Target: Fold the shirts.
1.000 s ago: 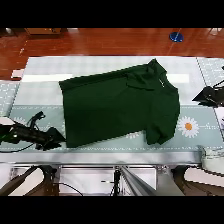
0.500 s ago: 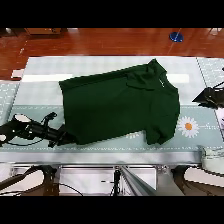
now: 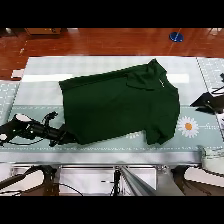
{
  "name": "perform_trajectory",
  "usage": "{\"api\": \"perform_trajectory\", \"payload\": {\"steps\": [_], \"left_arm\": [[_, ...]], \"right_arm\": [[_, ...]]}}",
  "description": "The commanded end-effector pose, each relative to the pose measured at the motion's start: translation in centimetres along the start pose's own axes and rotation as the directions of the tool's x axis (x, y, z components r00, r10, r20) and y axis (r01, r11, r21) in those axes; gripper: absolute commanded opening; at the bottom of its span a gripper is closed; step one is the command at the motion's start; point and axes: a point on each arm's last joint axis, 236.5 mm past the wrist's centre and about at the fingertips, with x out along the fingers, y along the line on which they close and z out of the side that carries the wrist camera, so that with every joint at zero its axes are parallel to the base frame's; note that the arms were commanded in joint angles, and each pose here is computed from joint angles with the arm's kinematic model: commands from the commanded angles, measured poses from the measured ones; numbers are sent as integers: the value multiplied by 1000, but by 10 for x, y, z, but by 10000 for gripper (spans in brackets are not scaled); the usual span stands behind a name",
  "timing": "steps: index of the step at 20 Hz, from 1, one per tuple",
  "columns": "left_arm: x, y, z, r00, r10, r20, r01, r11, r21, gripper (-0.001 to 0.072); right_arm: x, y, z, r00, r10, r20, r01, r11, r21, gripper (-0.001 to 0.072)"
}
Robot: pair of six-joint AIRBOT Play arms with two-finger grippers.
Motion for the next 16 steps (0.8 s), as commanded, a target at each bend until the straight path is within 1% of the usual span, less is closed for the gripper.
{"api": "perform_trajectory", "payload": {"steps": [1, 8, 13, 14, 15, 16], "left_arm": [[-1, 8, 21, 996, 32, 88, -33, 999, 10, 23], [-1, 8, 21, 995, 33, 90, -34, 999, 10, 23], [-1, 8, 21, 995, 32, 89, -33, 999, 10, 23], [-1, 8, 21, 996, 32, 88, -33, 999, 10, 23], [-1, 8, 21, 996, 32, 89, -33, 999, 11, 23], [-1, 8, 21, 996, 32, 89, -33, 999, 17, 23]], "right_arm": [[20, -7, -18, 998, 63, -17, -62, 997, 55, 487], [46, -13, -9, 995, 66, 73, -74, 991, 114, 493], [94, 0, -14, 1000, 24, -10, -23, 998, 60, 492], [105, 4, -11, 1000, 12, -14, -11, 998, 66, 477], [115, 9, -9, 1000, 5, -15, -4, 998, 66, 398], [123, 15, -7, 1000, -1, -15, 2, 999, 48, 270]]}}
